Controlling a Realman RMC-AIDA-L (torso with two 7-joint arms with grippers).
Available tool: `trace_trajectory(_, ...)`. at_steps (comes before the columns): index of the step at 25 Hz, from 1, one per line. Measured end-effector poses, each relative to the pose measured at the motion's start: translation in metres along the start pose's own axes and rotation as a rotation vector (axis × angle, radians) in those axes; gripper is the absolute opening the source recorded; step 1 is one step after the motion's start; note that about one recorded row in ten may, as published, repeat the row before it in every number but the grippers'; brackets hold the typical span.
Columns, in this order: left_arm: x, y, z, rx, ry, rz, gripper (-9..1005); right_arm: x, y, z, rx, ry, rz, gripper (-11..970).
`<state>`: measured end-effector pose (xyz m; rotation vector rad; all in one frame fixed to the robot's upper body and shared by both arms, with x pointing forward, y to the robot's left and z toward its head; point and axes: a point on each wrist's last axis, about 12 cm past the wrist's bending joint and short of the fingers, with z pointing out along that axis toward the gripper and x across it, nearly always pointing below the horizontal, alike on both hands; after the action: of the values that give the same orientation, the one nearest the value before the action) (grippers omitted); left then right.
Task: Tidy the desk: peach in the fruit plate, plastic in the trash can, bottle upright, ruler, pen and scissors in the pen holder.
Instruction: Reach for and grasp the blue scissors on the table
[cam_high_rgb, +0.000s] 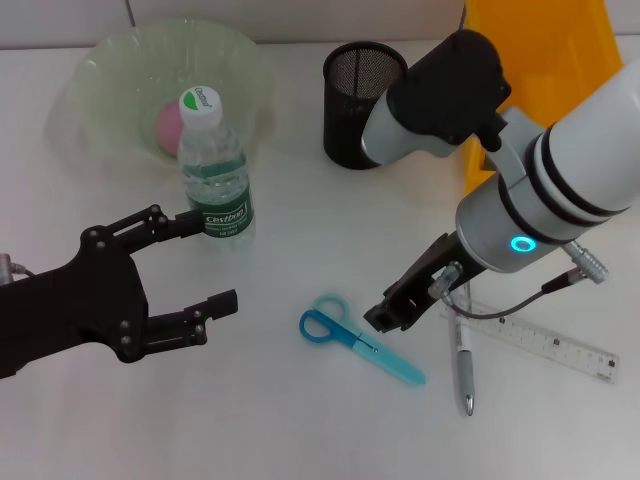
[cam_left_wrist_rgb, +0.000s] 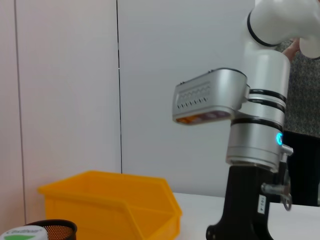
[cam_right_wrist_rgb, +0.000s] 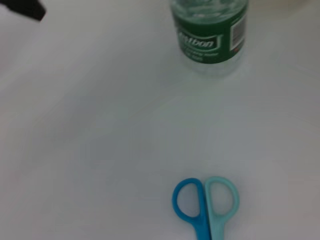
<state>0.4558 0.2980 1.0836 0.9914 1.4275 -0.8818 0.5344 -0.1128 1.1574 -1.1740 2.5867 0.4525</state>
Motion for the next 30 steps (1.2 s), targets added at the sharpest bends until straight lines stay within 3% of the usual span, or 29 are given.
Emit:
trace_trajectory(3, 0.0, 0.0, -0.001, -0.001, -0.002, 0.0, 847, -0.002, 0.006, 0.005, 0.001, 0.007, -0.026, 198)
trace_trajectory(14, -0.003, 0.0, -0.004, 0.0, -0.02, 0.002, 847, -0.005, 0.011, 0.015, 0.07, 0.041, -0.068, 568)
trace_trajectory(30, -0.003, 0.001, -0.008, -0.017, -0.02, -0.002, 847, -0.009, 0.018, 0.03, 0.06, 0.076, -0.105, 567)
